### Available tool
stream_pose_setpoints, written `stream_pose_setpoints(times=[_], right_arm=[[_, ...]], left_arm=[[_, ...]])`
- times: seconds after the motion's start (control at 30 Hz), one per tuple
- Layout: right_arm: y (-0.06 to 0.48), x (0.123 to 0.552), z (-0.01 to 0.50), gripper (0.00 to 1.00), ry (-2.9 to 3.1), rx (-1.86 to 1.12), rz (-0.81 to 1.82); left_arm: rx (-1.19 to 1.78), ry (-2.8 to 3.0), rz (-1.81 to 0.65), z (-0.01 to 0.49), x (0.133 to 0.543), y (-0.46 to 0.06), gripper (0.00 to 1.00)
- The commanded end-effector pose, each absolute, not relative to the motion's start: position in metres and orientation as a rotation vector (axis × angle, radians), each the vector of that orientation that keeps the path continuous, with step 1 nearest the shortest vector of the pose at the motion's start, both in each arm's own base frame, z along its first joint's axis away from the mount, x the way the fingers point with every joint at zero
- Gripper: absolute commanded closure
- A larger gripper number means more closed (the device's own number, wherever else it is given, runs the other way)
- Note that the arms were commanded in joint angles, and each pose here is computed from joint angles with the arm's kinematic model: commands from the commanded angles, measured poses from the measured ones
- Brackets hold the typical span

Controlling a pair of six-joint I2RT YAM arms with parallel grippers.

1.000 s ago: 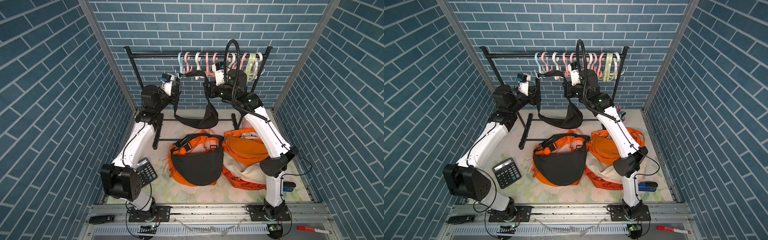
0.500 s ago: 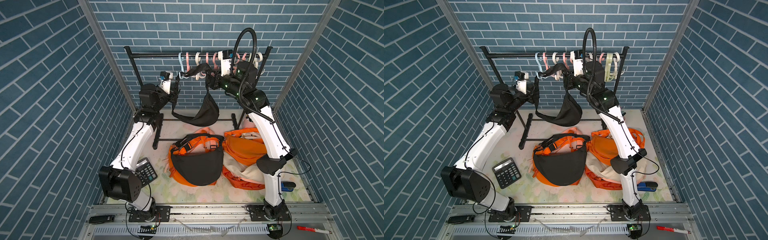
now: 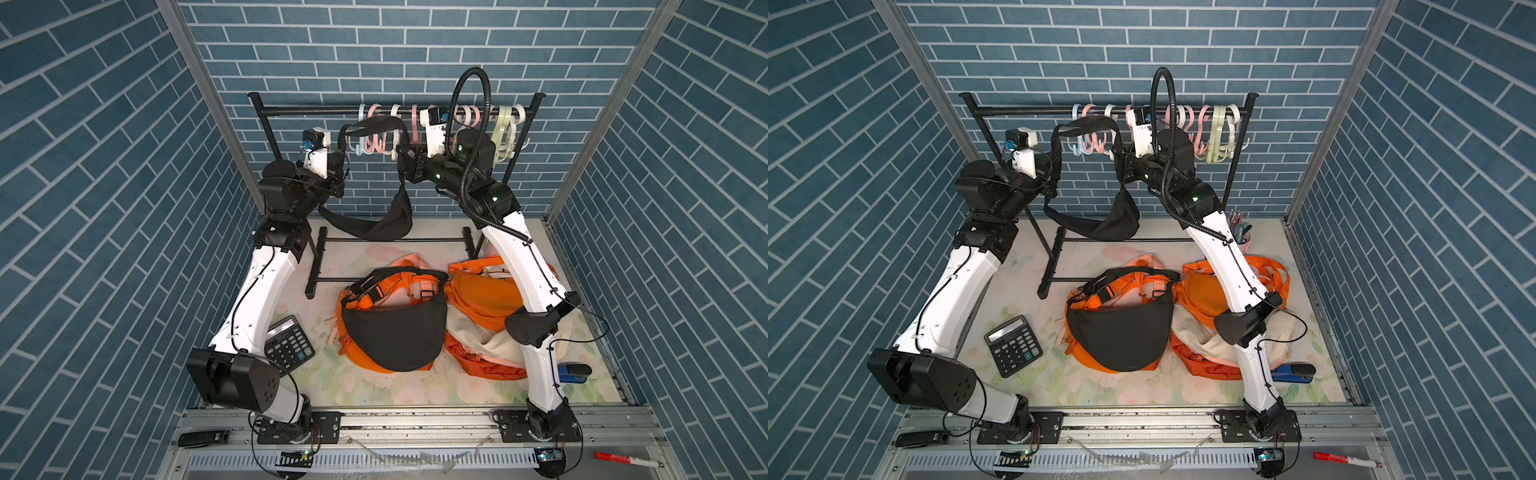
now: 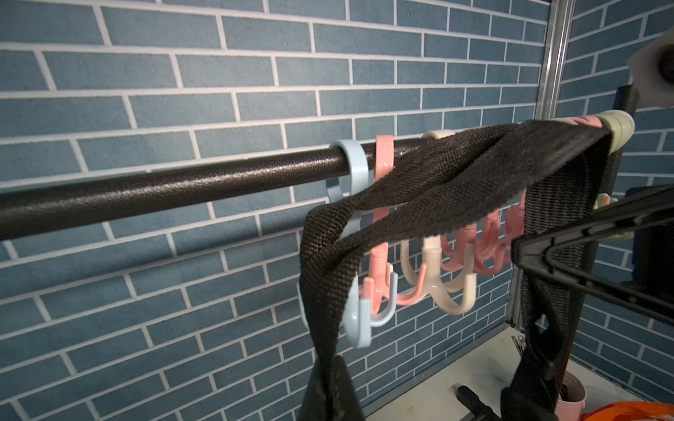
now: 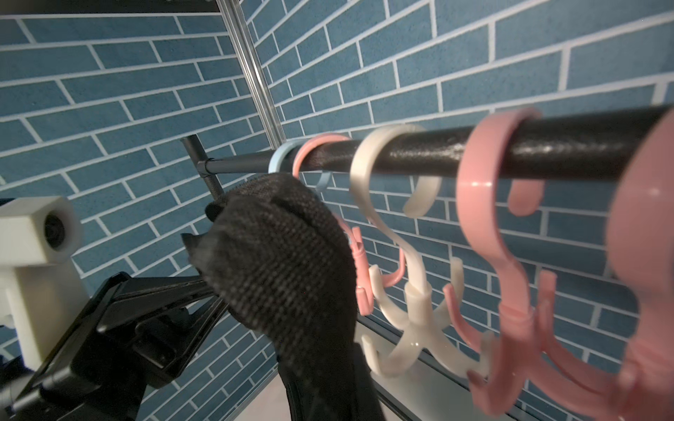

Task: Take the bag off the hook
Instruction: Pick up the bag from the hook.

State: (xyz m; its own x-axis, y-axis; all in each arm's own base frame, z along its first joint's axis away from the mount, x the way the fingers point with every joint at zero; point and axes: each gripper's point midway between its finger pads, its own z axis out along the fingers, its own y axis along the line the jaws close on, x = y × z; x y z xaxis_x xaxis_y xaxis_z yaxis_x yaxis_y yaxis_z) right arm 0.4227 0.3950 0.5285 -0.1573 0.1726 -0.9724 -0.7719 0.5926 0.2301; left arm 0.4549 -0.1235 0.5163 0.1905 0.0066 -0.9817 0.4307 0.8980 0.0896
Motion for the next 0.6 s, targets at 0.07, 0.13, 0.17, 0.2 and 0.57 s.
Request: stream_pose_setpoints(times=[0.07, 0.13, 0.17, 0.2, 0.57], right_arm=[[0.395, 0.412, 0.537, 1.0, 1.484, -0.543, 0.928], [0.393, 0.409, 0.537, 1.0, 1.488, -0.553, 0.921], [0.392, 0.407, 0.537, 1.0, 1.488, -0.556, 0.917], [0.39, 0.405, 0.538, 1.0, 1.49, -0.558, 0.913], [0.369, 0.368, 0.542, 1.0, 1.481, -0.596, 0.857]], left_arm=[[0.373, 1.301, -0.29, 0.546, 0.44, -0.118, 1.0], [0.372, 1.284, -0.279, 0.554, 0.434, -0.116, 1.0], [0.373, 1.278, -0.274, 0.556, 0.432, -0.116, 1.0], [0.373, 1.269, -0.267, 0.561, 0.428, -0.114, 1.0], [0.363, 1.188, -0.219, 0.587, 0.378, -0.103, 1.0]])
